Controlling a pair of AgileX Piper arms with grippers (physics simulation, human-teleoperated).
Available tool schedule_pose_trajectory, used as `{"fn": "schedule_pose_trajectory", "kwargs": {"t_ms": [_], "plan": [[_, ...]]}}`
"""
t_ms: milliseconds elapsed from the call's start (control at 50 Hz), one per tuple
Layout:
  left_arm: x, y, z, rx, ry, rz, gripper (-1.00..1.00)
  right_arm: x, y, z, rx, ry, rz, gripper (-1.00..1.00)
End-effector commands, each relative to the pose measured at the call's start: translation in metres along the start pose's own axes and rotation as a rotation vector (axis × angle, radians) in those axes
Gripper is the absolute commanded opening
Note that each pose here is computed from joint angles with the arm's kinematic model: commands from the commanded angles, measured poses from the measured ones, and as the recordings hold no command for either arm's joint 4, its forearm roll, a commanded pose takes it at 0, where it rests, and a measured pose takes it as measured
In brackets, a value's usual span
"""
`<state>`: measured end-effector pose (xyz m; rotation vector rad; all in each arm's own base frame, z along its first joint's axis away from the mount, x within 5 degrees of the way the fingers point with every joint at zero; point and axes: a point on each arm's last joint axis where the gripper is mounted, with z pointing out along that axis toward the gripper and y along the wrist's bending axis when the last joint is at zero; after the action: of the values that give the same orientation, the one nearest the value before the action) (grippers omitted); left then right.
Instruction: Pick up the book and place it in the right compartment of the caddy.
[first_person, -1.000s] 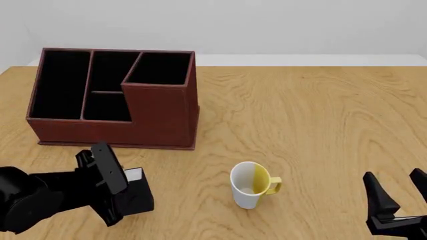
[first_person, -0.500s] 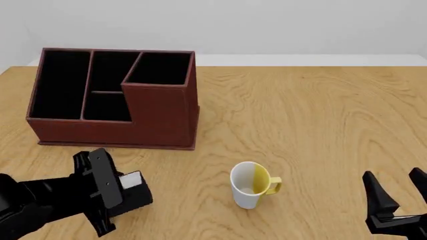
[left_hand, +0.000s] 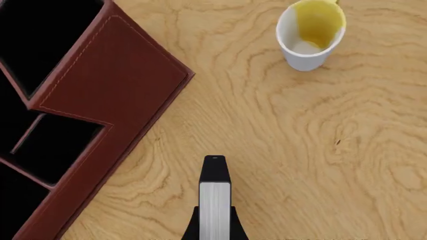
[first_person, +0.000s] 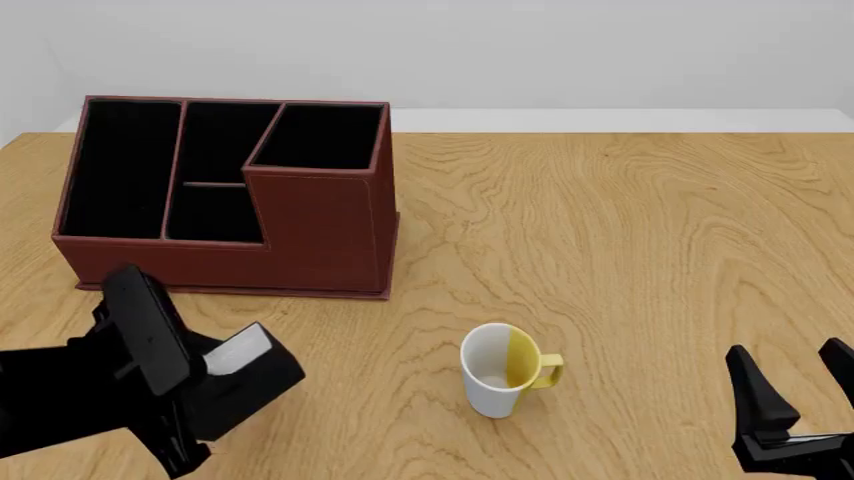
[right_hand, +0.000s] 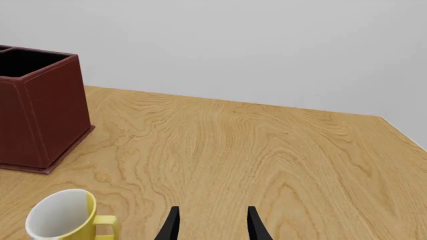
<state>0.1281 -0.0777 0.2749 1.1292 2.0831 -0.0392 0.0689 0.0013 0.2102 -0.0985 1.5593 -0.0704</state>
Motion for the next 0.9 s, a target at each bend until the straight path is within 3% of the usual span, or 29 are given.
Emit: {"fn": "schedule_pose_trajectory", "kwargs": {"t_ms": [20,320,900], "plan": [[-0.009,0.000,-0.026,0.000,-0.061,-0.007,-1.00,0.000,0.000,-0.002,-0.001,-0.001,-0.001,1.00],[-0.028,0.011,-0.062,-0.043,-0.144,-0.041,-1.00,0.000,0.000,-0.002,-0.005,-0.002,-0.001,1.00],[-0.081,0.037,-0.123,-0.117,-0.291,0.001,-1.00,0.000,0.001,-0.003,-0.013,-0.005,0.007,1.00]]}}
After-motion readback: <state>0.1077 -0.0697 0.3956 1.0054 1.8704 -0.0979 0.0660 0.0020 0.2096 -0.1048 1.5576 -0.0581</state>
